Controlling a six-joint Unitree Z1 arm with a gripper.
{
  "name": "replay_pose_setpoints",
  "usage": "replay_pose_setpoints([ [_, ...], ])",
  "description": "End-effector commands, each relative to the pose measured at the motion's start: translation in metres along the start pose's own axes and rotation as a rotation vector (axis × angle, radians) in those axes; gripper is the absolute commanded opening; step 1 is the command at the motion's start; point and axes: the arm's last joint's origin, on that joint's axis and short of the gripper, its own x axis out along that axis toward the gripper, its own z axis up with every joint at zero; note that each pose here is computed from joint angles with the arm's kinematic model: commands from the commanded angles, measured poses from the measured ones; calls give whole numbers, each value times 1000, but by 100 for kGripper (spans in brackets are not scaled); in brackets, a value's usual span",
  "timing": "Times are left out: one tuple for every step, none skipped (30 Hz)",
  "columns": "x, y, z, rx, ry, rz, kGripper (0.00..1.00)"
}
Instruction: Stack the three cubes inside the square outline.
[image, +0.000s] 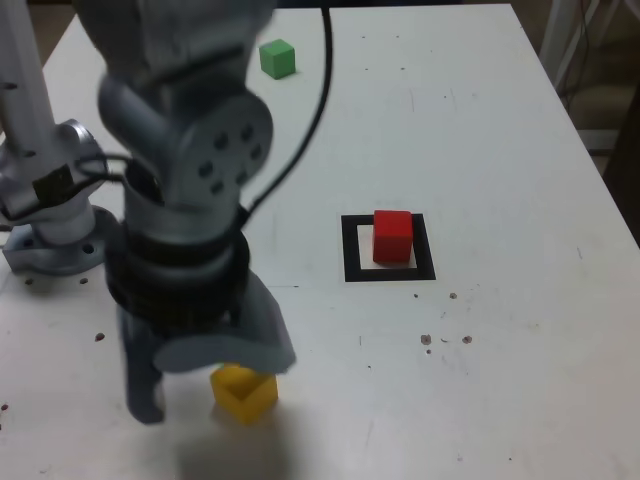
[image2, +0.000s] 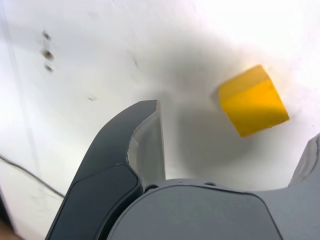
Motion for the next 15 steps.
replay_pose_setpoints([
  [4,-1,1,-20,4,3,100],
  [5,-1,1,-34,4,3,100],
  [8,-1,3,-53,4,2,100],
  [9,-1,4,-68,4,1,100],
  [11,0,5,-81,4,-1,100],
  [12,0,7,-94,3,-3,100],
  [14,1,9,-106,3,-4,100],
  [16,1,11,-117,2,-6,100],
  [17,2,14,-127,2,-7,99],
  [19,3,16,-137,2,-8,99],
  [20,5,19,-147,2,-9,99],
  [22,6,21,-156,2,-9,99],
  [24,7,24,-165,3,-10,99],
  [26,8,27,-173,3,-10,99],
  [27,10,29,-181,4,-11,99],
])
